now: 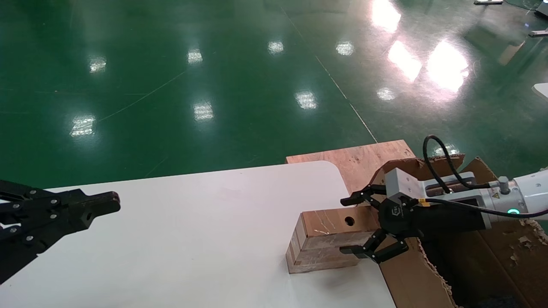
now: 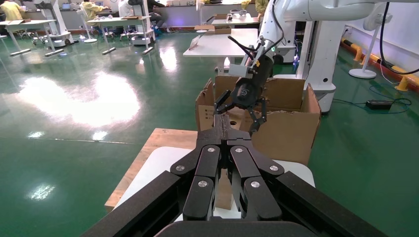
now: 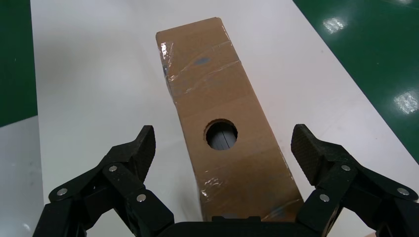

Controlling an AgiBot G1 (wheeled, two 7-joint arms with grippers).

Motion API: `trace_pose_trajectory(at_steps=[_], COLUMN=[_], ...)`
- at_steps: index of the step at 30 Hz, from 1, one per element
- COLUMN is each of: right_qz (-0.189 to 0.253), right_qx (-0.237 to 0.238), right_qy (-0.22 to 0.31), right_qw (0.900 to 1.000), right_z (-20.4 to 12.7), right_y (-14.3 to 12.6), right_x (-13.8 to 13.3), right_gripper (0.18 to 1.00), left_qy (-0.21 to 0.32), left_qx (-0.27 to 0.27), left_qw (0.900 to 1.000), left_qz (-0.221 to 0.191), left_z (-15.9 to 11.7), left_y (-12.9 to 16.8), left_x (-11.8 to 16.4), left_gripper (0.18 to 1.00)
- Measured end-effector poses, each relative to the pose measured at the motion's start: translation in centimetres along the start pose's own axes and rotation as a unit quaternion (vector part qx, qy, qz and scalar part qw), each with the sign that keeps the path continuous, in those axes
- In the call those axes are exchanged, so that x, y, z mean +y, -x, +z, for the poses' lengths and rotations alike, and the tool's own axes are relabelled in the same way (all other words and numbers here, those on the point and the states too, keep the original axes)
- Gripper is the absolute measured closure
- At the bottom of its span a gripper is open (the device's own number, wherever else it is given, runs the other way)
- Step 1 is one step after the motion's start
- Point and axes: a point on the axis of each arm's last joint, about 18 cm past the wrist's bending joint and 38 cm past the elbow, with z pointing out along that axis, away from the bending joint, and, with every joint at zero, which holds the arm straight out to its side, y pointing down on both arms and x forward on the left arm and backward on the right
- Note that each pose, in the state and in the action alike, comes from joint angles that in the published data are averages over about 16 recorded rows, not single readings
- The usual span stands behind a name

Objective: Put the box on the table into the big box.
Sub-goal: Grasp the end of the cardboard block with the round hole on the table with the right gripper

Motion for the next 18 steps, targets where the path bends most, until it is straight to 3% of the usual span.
trace_pose_trajectory(at_steps=[18], right_qz=[-0.016], right_qx=[0.014], right_qy=[0.014], right_qw=[1.000], right_z=[-0.55], right_y=[-0.73], right_x=[-0.57], right_gripper=[0.178], left_qy=[0.000], left_qx=[0.000], left_qw=[1.0000], left_qz=[0.000], left_z=[0.00], left_y=[0.01], left_x=[0.00], left_gripper=[0.993])
